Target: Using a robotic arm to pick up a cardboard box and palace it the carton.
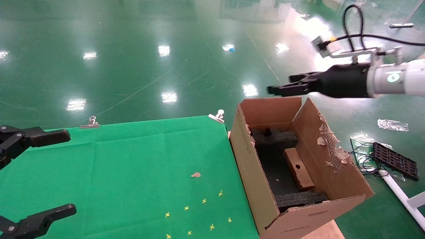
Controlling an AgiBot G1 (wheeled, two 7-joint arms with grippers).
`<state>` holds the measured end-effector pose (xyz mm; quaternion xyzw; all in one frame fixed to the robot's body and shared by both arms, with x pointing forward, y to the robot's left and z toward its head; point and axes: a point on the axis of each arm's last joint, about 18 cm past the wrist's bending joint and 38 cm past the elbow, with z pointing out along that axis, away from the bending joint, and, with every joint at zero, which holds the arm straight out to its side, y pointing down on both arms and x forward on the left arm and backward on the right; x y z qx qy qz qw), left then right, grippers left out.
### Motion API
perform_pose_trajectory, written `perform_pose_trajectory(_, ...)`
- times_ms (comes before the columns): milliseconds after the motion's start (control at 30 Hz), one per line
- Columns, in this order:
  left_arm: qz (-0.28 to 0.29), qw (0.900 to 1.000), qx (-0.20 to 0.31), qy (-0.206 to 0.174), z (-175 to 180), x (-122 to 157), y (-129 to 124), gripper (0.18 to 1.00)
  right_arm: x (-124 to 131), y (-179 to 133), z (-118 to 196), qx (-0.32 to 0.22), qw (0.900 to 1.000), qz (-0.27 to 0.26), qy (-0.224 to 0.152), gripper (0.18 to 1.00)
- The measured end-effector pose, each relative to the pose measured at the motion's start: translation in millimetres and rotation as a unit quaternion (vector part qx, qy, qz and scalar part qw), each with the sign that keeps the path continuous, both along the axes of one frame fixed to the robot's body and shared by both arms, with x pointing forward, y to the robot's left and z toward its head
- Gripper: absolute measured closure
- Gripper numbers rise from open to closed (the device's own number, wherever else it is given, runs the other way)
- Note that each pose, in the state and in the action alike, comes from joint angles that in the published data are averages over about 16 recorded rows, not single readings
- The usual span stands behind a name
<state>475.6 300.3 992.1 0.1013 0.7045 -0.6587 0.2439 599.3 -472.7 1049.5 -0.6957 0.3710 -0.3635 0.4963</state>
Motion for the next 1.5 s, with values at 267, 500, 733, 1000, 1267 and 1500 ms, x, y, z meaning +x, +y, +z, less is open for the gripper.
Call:
perform_pose_trajectory(267,0.000,1.0000,0.000,0.000,0,0,0,0.184,-3,47,-14,-0.004,0.995,0.098,-0.016,0.178)
perform_pose_trajectory(500,0.000,1.0000,0.000,0.000,0,0,0,0.184,-14,83,-24,-0.005,0.983,0.178,-0.038,0.178)
perform_pose_trajectory(733,0.000,1.0000,0.000,0.000,0,0,0,0.184,-31,112,-32,-0.006,0.966,0.251,-0.066,0.178)
perform_pose_trajectory(1000,0.000,1.0000,0.000,0.000,0,0,0,0.184,-56,139,-41,-0.008,0.940,0.325,-0.105,0.178)
perform_pose_trajectory(1267,0.000,1.0000,0.000,0.000,0,0,0,0.184,-85,157,-48,-0.011,0.909,0.389,-0.150,0.178)
perform_pose_trajectory(1500,0.000,1.0000,0.000,0.000,0,0,0,0.184,-111,167,-54,-0.015,0.882,0.432,-0.188,0.178)
